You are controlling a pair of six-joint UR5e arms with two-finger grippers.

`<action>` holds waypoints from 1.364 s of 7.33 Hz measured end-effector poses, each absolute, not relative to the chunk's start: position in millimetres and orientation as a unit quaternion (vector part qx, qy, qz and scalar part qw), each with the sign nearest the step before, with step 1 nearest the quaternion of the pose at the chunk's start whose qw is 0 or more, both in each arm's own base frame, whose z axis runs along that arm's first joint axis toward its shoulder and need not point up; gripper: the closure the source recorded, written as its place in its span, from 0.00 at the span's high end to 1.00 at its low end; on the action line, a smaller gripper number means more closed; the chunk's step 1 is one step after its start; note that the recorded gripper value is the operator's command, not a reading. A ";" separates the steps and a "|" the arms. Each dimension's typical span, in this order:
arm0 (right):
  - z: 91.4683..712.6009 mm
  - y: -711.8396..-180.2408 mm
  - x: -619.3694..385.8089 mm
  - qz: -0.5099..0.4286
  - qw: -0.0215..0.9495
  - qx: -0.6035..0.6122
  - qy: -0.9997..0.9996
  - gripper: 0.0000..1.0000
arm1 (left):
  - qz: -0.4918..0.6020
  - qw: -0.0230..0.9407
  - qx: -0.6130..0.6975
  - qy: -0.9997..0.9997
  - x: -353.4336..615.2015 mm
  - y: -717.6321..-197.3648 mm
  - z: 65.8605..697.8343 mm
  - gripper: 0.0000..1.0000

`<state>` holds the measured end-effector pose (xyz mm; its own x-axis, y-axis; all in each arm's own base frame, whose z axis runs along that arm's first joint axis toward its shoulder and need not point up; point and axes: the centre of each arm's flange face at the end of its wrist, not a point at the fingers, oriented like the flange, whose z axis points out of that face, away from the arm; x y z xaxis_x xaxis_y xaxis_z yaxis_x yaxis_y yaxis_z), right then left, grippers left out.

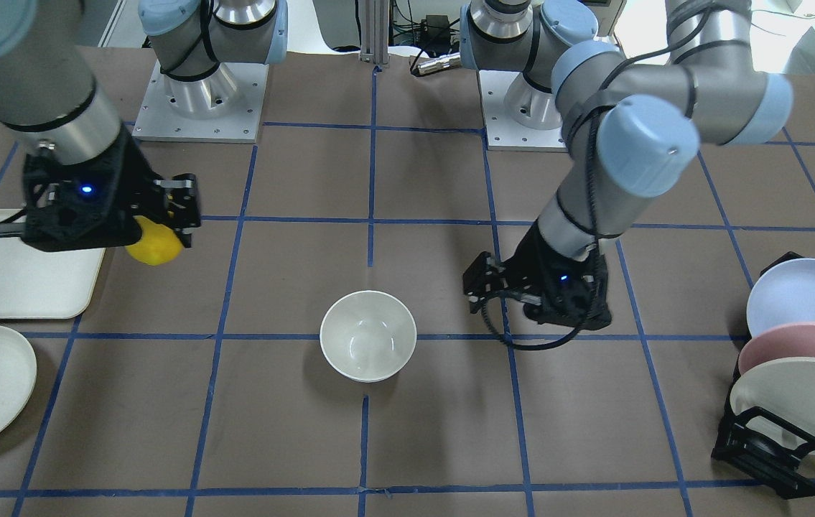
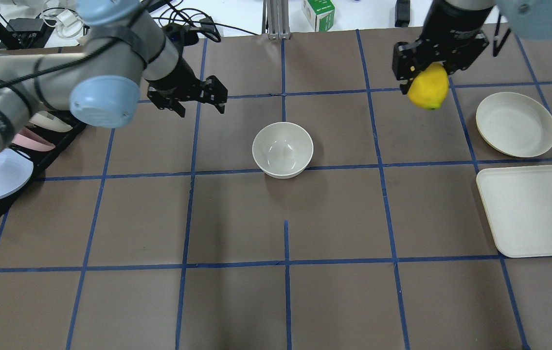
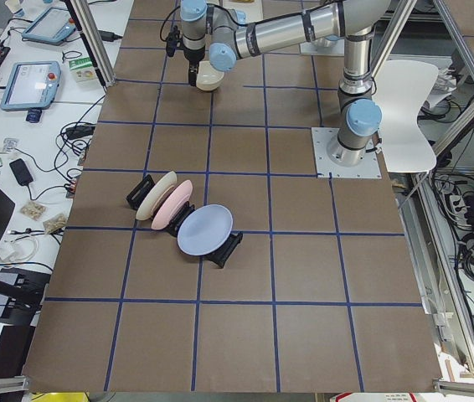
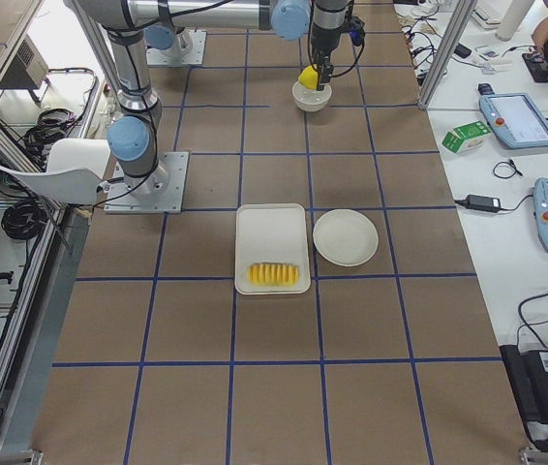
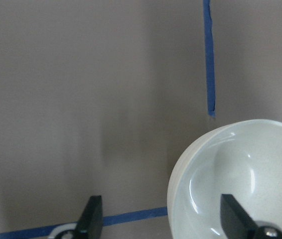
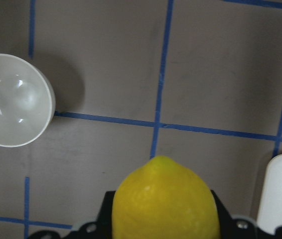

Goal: Place bowl and put lemon in it

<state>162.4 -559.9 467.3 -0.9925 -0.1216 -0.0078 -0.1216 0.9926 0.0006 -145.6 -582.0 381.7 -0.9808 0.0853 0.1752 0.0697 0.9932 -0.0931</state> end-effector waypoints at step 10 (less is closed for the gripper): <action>215.4 -580.0 367.2 -0.018 0.012 -0.032 0.999 0.75 | 0.028 -0.003 -0.039 -0.999 -112.8 -499.5 503.6 1.00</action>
